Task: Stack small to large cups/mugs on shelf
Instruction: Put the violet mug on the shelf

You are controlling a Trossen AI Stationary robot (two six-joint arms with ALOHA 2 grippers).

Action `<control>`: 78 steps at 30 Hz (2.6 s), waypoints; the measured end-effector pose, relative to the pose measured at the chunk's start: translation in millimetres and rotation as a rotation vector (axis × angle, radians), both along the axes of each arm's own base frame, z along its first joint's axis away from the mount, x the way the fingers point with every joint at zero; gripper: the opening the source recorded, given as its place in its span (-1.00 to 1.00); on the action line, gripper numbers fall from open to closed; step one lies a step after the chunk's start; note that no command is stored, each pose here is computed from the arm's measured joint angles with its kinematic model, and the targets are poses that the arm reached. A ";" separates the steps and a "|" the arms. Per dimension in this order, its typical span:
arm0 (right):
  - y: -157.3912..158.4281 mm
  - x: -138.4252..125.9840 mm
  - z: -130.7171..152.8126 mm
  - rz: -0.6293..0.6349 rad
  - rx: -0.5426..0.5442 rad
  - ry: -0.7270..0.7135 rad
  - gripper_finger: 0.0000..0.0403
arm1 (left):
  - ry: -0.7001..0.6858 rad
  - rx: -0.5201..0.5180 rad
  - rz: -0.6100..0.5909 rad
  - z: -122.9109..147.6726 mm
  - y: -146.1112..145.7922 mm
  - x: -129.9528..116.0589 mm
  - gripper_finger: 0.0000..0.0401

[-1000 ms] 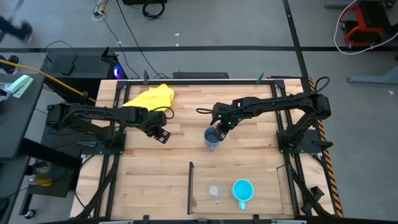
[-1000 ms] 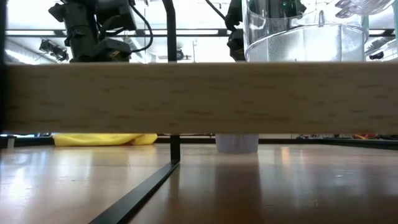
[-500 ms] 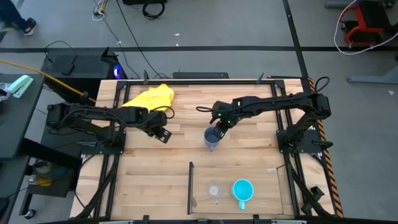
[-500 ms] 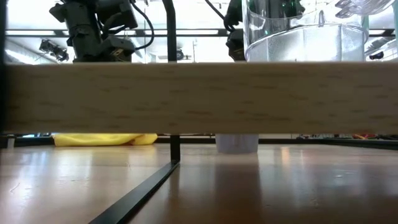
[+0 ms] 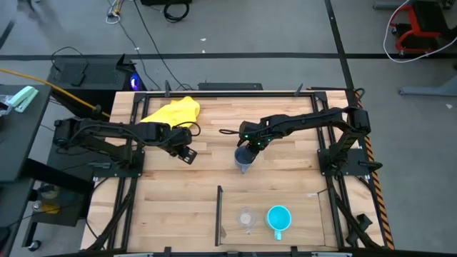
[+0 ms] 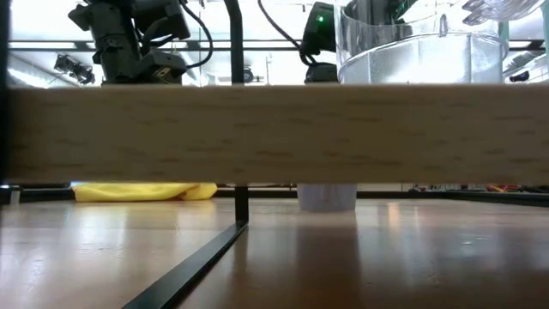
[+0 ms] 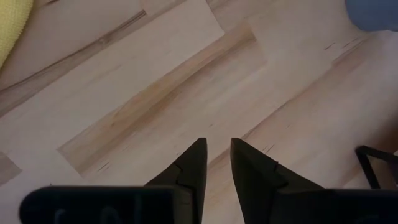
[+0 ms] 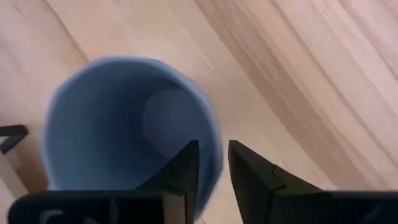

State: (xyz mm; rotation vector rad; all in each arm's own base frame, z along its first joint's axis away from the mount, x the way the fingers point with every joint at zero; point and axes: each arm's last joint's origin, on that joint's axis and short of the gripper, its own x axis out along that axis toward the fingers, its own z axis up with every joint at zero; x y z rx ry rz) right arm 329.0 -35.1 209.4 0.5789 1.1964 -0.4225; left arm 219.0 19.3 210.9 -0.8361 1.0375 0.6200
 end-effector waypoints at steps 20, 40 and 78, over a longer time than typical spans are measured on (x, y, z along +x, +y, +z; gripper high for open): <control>-0.3 0.6 -0.6 -0.015 0.002 0.003 -0.72 | -0.001 0.009 -0.002 0.1 0.2 0.2 -0.61; -0.1 0.8 0.1 0.004 0.003 0.000 -0.73 | -0.002 0.009 -0.001 0.1 0.2 0.2 -0.64; -6.8 -15.4 46.9 0.041 -0.039 0.160 -0.94 | -0.007 0.020 0.002 0.3 0.6 0.8 -0.72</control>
